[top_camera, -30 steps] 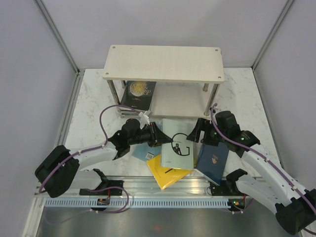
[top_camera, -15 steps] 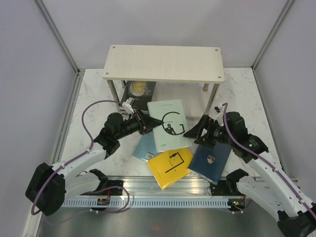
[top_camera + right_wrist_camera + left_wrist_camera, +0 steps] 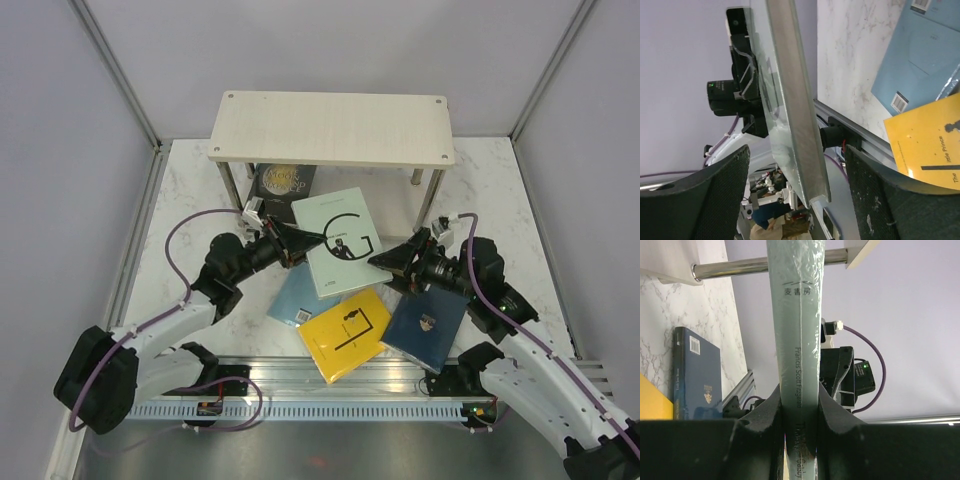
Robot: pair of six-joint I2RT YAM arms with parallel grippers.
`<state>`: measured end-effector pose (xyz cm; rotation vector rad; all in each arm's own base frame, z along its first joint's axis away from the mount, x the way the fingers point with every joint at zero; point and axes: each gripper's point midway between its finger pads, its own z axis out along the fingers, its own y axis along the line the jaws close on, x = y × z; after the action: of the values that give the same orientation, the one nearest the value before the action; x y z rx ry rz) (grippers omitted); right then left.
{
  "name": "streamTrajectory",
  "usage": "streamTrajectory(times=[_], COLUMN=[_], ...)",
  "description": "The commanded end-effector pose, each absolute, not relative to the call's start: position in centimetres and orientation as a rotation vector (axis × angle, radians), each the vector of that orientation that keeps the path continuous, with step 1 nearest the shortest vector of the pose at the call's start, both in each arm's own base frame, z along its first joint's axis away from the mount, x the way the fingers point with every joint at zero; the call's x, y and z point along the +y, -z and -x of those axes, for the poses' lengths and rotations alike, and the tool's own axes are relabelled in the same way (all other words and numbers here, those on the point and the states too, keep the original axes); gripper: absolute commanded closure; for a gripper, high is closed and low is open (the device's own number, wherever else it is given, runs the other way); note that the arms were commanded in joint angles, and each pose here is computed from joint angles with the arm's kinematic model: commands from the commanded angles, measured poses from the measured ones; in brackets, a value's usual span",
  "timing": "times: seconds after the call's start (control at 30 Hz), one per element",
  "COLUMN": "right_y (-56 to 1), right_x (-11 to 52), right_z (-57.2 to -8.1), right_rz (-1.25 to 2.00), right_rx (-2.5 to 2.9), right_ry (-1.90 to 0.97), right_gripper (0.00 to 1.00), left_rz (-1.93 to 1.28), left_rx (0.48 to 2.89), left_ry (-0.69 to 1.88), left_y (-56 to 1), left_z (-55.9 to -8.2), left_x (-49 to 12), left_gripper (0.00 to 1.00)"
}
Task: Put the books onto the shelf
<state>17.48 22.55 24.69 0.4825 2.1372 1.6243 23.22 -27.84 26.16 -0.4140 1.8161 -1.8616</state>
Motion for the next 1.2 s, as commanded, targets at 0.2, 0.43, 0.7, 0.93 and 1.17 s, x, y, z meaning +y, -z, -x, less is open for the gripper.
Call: streamTrajectory(times=[0.2,0.43,0.7,0.93,1.17], right_y=[-29.1,-29.3,-28.5,-28.4,-29.3], right_x=[23.2,23.6,23.4,23.0,21.9], right_z=[-18.2,-18.0,-18.2,-19.6,-23.0], right_rz=[-0.469,-0.448,-0.481,-0.532,-0.556], right_rx=[1.923,1.914,1.929,1.907,1.874], right_ry=[-1.82,-1.859,-1.82,-1.769,-1.679], right_gripper=[0.53,0.72,1.0,1.0,1.0], left_rz=[0.355,0.359,0.274,0.216,0.181], left_rx=[1.625,1.659,1.811,1.987,2.039], left_ry=[1.99,1.981,1.926,1.614,1.383], left_y=[-31.3,-30.6,-29.9,-29.6,-29.3], left_z=[-23.3,-24.2,-24.6,-24.6,-22.6], left_x=[-27.8,-28.7,-30.1,-26.3,-21.8], left_gripper=[0.98,0.98,0.6,0.2,0.11])
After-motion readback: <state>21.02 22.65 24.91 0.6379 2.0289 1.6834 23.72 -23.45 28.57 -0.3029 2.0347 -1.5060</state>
